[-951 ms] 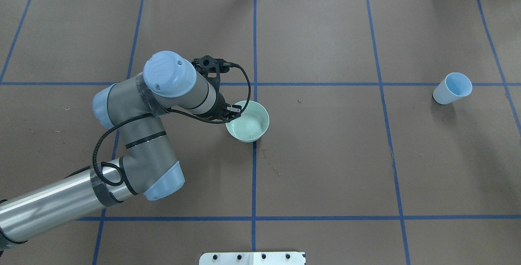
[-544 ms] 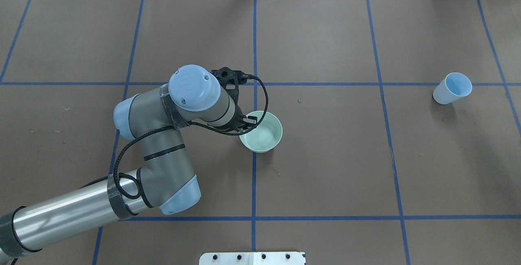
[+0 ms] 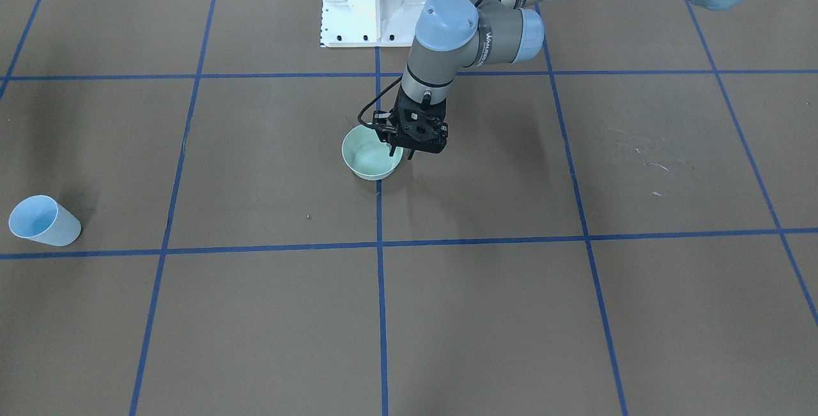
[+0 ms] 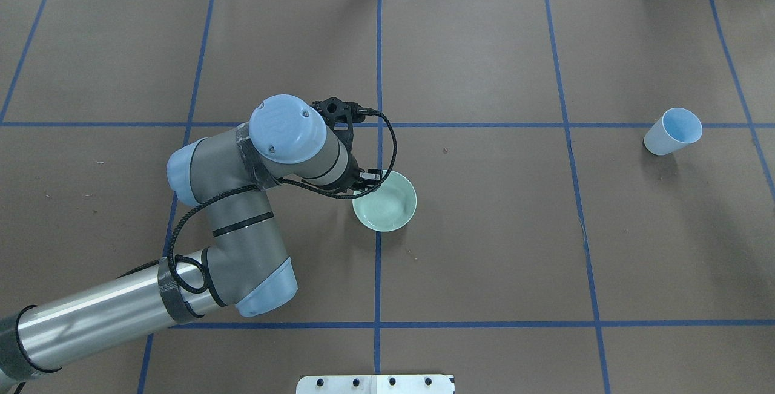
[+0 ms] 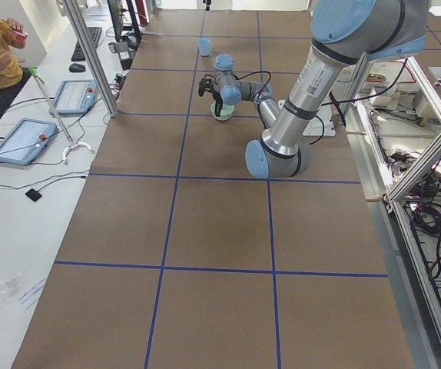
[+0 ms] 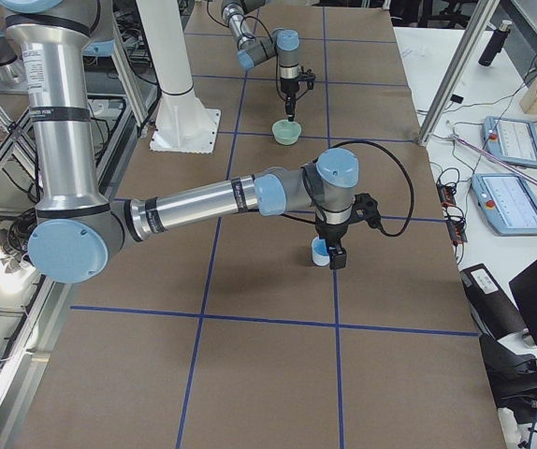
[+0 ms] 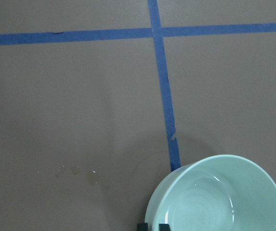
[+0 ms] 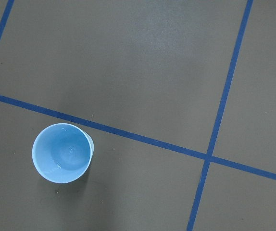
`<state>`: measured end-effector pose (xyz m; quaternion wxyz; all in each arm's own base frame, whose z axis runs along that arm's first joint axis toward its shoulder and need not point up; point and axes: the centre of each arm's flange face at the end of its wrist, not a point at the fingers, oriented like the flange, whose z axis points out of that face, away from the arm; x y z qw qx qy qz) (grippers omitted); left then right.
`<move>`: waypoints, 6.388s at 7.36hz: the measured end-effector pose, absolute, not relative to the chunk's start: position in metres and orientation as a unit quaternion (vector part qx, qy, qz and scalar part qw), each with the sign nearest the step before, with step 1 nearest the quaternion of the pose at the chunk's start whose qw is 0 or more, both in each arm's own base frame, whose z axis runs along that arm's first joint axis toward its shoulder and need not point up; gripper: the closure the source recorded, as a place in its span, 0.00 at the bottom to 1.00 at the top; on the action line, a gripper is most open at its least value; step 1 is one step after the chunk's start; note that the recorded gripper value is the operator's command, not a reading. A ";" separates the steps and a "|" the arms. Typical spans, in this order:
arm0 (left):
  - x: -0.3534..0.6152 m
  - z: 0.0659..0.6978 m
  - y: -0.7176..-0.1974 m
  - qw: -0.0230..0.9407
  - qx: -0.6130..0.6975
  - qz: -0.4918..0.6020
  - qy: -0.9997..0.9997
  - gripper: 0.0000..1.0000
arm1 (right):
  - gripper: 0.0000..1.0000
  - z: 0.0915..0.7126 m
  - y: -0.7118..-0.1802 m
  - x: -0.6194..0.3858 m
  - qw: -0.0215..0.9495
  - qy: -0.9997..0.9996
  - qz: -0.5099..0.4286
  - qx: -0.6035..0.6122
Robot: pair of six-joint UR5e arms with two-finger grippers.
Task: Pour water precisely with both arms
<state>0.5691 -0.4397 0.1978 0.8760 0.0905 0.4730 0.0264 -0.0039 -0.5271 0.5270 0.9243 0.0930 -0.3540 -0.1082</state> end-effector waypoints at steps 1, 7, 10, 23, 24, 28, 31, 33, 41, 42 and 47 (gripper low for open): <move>0.554 0.193 -0.451 0.877 0.098 0.023 0.470 0.00 | 0.00 0.524 -0.527 -0.004 0.924 -0.354 -0.109 0.096; 0.278 0.277 -0.450 0.903 0.137 0.151 0.377 0.00 | 0.00 0.467 -0.511 -0.022 0.913 -0.389 -0.060 0.103; 0.089 0.401 -0.477 0.893 0.149 0.232 0.355 0.00 | 0.00 0.416 -0.485 -0.077 0.907 -0.411 0.011 0.094; -0.073 0.558 -0.440 0.914 0.128 0.179 0.340 0.00 | 0.00 0.557 -0.379 -0.337 0.835 -0.173 0.355 0.383; -0.075 0.558 -0.439 0.915 0.128 0.178 0.340 0.00 | 0.00 0.565 -0.387 -0.353 0.829 -0.168 0.361 0.392; -0.076 0.557 -0.440 0.914 0.135 0.179 0.338 0.00 | 0.00 0.591 -0.398 -0.370 0.825 -0.144 0.364 0.408; -0.076 0.556 -0.440 0.914 0.137 0.180 0.338 0.00 | 0.00 0.601 -0.402 -0.365 0.824 -0.131 0.365 0.413; -0.076 0.556 -0.440 0.914 0.137 0.180 0.338 0.00 | 0.00 0.607 -0.414 -0.355 0.819 -0.120 0.375 0.417; -0.076 0.556 -0.440 0.913 0.138 0.180 0.338 0.00 | 0.60 0.621 -0.453 -0.344 0.808 -0.092 0.400 0.423; -0.075 0.556 -0.440 0.913 0.138 0.181 0.338 0.00 | 0.74 0.621 -0.455 -0.341 0.807 -0.090 0.401 0.424; -0.075 0.561 -0.440 0.914 0.130 0.173 0.342 0.00 | 1.00 0.611 -0.476 -0.315 0.802 -0.060 0.388 0.449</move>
